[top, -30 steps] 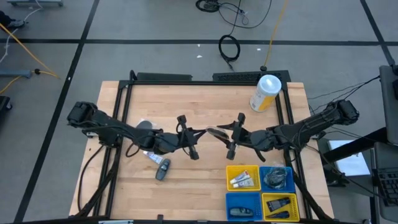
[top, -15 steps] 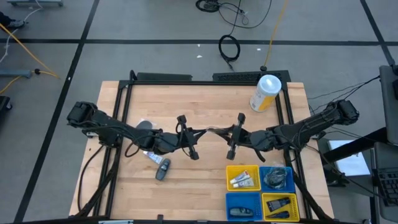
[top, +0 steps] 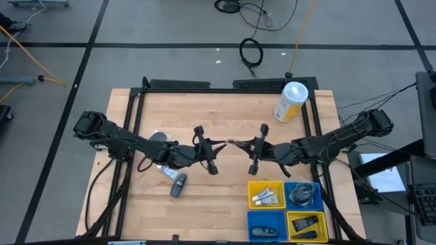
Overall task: Pick & Place Travel size toiletries
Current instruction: Put the black hairbrush into the top blue bin
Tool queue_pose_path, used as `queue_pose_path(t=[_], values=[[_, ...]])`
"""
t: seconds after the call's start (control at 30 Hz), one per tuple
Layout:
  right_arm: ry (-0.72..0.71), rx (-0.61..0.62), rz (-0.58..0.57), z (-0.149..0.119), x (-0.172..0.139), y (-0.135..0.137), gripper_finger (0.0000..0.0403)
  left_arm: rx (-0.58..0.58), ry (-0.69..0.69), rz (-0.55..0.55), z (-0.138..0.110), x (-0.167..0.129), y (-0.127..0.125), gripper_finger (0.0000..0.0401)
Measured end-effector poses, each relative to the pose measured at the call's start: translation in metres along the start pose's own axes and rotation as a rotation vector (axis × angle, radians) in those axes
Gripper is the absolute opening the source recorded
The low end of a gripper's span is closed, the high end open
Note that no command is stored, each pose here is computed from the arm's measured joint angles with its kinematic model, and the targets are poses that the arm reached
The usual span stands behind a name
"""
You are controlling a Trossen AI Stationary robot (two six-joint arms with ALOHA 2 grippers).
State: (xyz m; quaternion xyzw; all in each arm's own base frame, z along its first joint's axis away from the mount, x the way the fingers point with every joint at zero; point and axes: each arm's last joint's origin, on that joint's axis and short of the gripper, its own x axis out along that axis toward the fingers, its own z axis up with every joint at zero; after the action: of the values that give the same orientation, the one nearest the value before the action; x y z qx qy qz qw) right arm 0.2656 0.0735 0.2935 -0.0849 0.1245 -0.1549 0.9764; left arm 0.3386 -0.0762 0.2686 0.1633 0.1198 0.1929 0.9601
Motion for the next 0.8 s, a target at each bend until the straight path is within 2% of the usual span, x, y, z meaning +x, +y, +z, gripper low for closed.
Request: queue_pose_path(t=[0.2, 0.37, 0.63, 0.8], values=[[0.004, -0.009, 0.019, -0.001, -0.003, 0.005, 0.0023, 0.003, 0.005, -0.01, 0.0, -0.002, -0.003, 0.0118], [0.012, 0.007, 0.04, 0.0, -0.011, 0.007, 0.0023, 0.006, -0.002, -0.01, 0.004, -0.009, -0.005, 0.0151], [0.045, 0.03, 0.05, 0.0, -0.034, 0.008, 0.0023, 0.047, 0.048, 0.087, 0.003, -0.018, -0.005, 0.0176], [0.125, 0.056, 0.102, -0.007, -0.053, 0.012, 0.0023, 0.052, 0.08, 0.092, -0.001, -0.019, -0.007, 0.0175]])
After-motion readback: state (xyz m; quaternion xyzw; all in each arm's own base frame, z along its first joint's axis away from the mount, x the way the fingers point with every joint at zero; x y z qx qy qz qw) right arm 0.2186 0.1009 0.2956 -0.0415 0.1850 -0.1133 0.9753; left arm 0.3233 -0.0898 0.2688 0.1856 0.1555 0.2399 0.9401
